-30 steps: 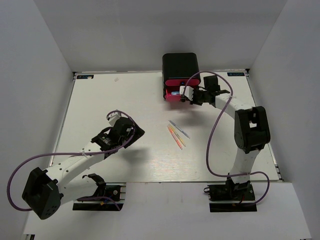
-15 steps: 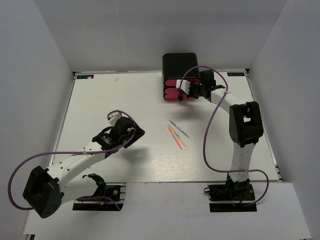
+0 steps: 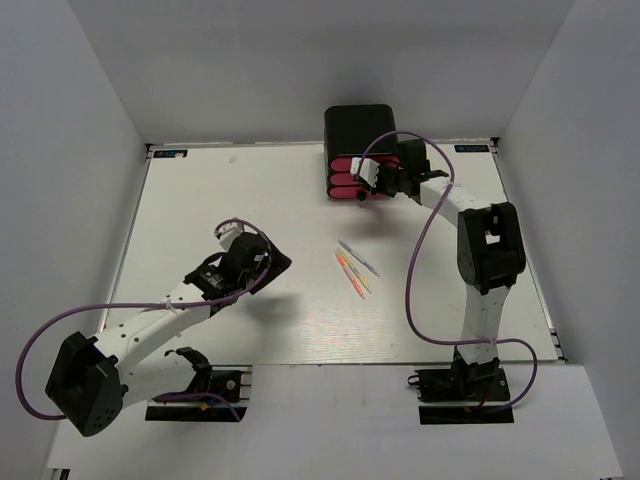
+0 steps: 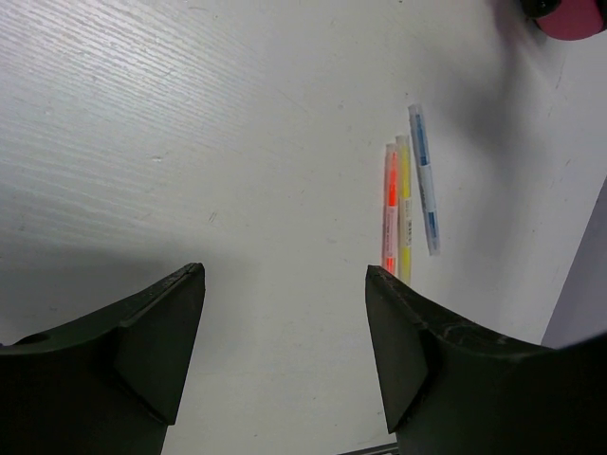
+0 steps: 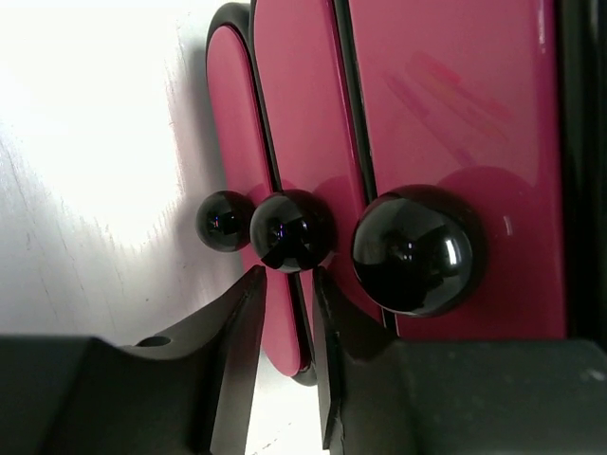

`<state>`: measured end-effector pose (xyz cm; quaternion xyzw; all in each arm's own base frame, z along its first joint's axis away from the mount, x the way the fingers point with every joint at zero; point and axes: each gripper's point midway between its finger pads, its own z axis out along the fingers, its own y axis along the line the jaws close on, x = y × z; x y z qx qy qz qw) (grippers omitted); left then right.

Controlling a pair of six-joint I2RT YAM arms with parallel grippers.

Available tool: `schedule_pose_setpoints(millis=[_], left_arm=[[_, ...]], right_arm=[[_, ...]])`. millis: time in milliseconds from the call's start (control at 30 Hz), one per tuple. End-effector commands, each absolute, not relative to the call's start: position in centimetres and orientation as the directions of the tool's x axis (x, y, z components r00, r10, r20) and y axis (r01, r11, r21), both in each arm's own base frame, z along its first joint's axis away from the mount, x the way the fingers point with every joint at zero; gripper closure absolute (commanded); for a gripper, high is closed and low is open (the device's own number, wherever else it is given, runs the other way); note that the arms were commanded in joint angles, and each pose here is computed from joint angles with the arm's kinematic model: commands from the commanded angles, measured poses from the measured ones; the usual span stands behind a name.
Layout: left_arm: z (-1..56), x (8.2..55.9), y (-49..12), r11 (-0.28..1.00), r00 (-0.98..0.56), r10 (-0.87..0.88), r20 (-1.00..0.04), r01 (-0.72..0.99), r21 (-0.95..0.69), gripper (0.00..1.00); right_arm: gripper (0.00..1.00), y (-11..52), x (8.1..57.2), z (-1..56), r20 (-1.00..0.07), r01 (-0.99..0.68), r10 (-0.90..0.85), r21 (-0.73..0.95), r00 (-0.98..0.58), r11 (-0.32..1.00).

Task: Sort the stationery into containers
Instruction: Close the drawer in the storage box, then open the drawer in the storage box.

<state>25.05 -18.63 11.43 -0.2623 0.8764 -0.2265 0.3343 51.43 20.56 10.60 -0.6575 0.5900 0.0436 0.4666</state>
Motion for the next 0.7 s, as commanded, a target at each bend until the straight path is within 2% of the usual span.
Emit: schedule_pose_setpoints(millis=[0, 233, 300, 467, 500, 567, 600, 633, 667], left_arm=[[13.9, 26.1, -20.1, 0.733, -0.624, -0.620, -0.475, -0.244, -0.635, 0.22], [15.2, 27.8, -22.0, 0.715, -0.616, -0.610, -0.498, -0.158, -0.681, 0.22], [15.3, 28.8, -23.1, 0.712, -0.619, -0.605, -0.502, -0.137, -0.689, 0.22], [17.1, 32.1, -27.3, 0.645, -0.616, -0.614, -0.494, -0.030, -0.764, 0.28], [17.3, 32.7, -28.0, 0.635, -0.617, -0.614, -0.492, -0.016, -0.772, 0.32], [17.3, 34.7, -29.9, 0.609, -0.629, -0.612, -0.480, 0.013, -0.793, 0.41], [17.1, 35.2, -30.8, 0.600, -0.640, -0.605, -0.474, 0.025, -0.800, 0.53], [18.0, 36.2, -31.9, 0.581, -0.637, -0.608, -0.474, 0.051, -0.813, 0.58], [16.4, 37.3, -32.7, 0.580, -0.651, -0.600, -0.466, 0.047, -0.813, 0.70]], right_arm=[[0.67, 20.6, 52.9, 12.1, -0.599, -0.777, -0.731, -0.611, 0.327, 0.153], [0.80, 20.7, 47.6, 11.5, -0.645, -0.841, -0.682, -0.535, 0.344, 0.082], [0.82, 20.6, 46.1, 12.8, -0.651, -0.841, -0.667, -0.536, 0.362, 0.067], [0.84, 19.8, 41.5, 12.6, -0.693, -0.871, -0.642, -0.485, 0.328, 0.079], [0.84, 19.4, 40.5, 11.7, -0.729, -0.898, -0.638, -0.421, 0.248, 0.132], [0.85, 18.3, 40.6, 12.6, -0.731, -0.856, -0.641, -0.467, 0.235, 0.219], [0.84, 18.2, 40.6, 13.7, -0.775, -0.844, -0.608, -0.435, 0.174, 0.313], [0.81, 17.3, 41.2, 14.0, -0.769, -0.809, -0.623, -0.455, 0.147, 0.371], [0.79, 16.3, 41.8, 13.8, -0.775, -0.761, -0.622, -0.468, 0.110, 0.449]])
